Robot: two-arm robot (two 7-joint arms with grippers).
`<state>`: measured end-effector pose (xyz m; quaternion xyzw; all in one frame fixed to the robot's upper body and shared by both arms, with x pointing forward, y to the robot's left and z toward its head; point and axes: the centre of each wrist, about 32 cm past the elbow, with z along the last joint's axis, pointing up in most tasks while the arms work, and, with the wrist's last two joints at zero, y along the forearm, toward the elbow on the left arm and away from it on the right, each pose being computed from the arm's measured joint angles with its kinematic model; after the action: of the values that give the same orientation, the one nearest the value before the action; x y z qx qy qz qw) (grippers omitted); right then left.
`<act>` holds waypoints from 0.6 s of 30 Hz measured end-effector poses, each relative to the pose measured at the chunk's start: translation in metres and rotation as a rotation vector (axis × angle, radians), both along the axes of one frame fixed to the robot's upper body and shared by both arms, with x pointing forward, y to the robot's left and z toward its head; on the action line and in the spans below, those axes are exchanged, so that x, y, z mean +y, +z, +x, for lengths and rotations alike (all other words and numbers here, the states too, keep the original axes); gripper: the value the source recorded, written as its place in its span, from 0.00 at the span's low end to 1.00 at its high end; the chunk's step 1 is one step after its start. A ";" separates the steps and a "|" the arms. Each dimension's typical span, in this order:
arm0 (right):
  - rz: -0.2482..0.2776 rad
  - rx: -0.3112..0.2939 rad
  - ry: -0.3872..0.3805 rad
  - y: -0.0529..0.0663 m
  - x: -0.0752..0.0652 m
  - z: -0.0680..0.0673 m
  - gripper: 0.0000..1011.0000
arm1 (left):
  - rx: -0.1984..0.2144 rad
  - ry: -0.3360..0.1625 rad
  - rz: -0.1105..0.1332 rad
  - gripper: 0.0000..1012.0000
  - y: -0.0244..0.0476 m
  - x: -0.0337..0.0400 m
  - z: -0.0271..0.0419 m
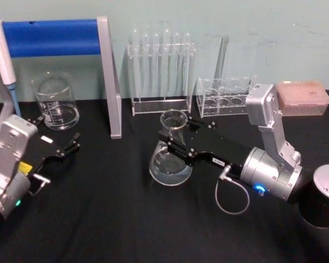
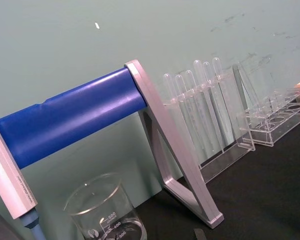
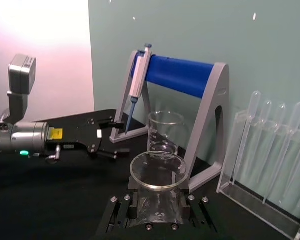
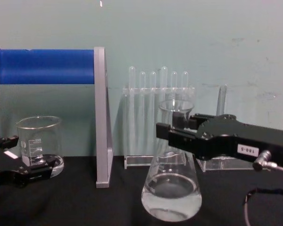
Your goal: Grasp the erlenmeyer flask with one hand, shake it three times, then place it back.
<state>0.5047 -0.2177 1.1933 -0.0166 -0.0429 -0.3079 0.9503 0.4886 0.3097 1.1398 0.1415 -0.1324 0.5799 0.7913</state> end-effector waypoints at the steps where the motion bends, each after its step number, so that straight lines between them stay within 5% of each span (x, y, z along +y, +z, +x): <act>1: -0.002 0.002 0.001 -0.001 0.000 0.000 0.44 | 0.000 0.000 0.000 0.99 0.0000 0.0000 0.0000; 18: -0.022 0.022 0.042 -0.021 -0.007 0.004 0.44 | 0.000 0.000 0.000 0.99 0.0000 0.0000 0.0000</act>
<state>0.5084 -0.2252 1.1727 -0.0295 -0.0363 -0.2869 0.9568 0.4886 0.3097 1.1398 0.1415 -0.1324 0.5799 0.7913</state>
